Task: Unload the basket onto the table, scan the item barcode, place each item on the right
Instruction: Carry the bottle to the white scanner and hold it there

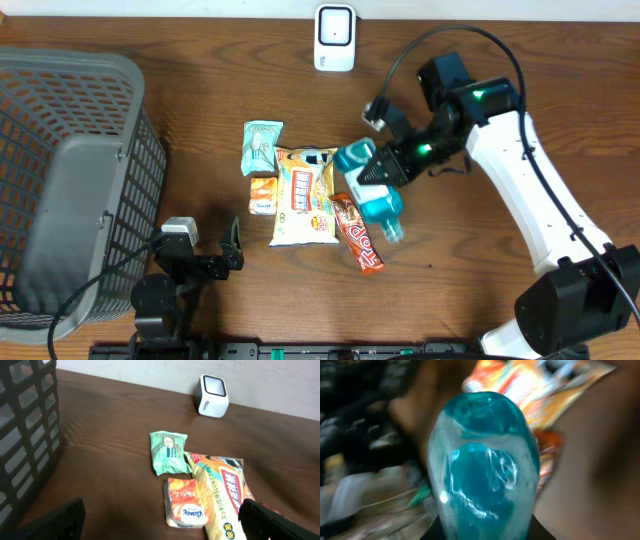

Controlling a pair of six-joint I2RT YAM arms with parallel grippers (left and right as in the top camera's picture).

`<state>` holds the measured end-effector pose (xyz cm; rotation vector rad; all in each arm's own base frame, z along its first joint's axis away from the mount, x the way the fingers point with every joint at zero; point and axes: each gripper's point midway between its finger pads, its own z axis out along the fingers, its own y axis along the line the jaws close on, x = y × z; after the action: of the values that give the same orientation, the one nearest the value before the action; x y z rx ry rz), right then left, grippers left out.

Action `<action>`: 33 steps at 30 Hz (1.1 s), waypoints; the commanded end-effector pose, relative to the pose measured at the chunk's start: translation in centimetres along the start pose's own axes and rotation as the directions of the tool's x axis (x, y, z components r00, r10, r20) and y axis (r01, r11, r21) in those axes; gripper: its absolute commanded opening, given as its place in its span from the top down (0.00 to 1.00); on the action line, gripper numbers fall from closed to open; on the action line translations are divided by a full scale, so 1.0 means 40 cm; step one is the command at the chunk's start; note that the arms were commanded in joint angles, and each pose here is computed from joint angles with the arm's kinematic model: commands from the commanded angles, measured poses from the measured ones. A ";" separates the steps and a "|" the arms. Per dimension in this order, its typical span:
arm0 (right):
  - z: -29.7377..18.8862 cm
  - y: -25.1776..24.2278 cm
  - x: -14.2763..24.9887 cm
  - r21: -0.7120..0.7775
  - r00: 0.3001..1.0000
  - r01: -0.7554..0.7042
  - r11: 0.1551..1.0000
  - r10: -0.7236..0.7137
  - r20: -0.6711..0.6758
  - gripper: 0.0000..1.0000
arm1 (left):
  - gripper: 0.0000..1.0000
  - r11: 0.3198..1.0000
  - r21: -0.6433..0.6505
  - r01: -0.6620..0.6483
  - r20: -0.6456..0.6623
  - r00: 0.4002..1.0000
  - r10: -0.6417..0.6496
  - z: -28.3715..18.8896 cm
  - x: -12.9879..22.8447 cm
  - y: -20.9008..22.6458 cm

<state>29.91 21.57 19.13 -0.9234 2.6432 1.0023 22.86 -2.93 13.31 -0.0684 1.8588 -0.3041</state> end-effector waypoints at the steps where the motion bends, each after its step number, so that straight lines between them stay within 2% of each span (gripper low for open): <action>1: -0.006 -0.033 -0.046 0.183 0.999 0.004 0.983 -0.013 0.048 0.99 | 0.02 1.000 0.006 0.018 -0.037 0.999 -0.018 0.005 0.030 0.001; 5: -0.011 -0.098 -0.132 0.396 0.987 0.012 0.918 -0.074 0.141 0.99 | 0.02 1.000 0.006 0.018 -0.037 0.999 -0.018 0.005 0.030 0.001; 12: -0.009 -0.127 -0.251 0.492 0.944 0.083 0.867 -0.227 0.241 0.99 | 0.02 1.000 0.006 0.018 -0.037 0.999 -0.018 0.005 0.030 0.001; 16: -0.043 -0.223 -0.318 0.665 0.918 0.023 0.747 -0.279 0.282 0.99 | 0.02 1.000 0.006 0.018 -0.037 0.999 -0.018 0.005 0.030 0.001; 21: 0.015 -0.300 -0.370 0.731 0.898 0.101 0.675 -0.378 0.225 0.99 | 0.02 1.000 0.006 0.018 -0.037 0.999 -0.018 0.005 0.030 0.001; 25: 0.018 -0.382 -0.436 0.853 0.882 0.126 0.507 -0.451 0.138 0.99 | 0.02 1.000 0.006 0.018 -0.037 0.999 -0.018 0.005 0.030 0.001; 29: -0.008 -0.410 -0.532 0.925 0.851 0.183 0.334 -0.524 0.021 0.99 | 0.02 1.000 0.006 0.018 -0.037 0.999 -0.018 0.005 0.030 0.001; 33: -0.023 -0.430 -0.611 0.949 0.826 0.208 0.238 -0.563 -0.040 0.99 | 0.02 1.000 0.006 0.018 -0.037 0.999 -0.018 0.005 0.030 0.001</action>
<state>57.12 22.81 12.74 -0.8875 2.0890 -0.3468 22.87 -2.92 13.31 -0.0687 1.8587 -0.3038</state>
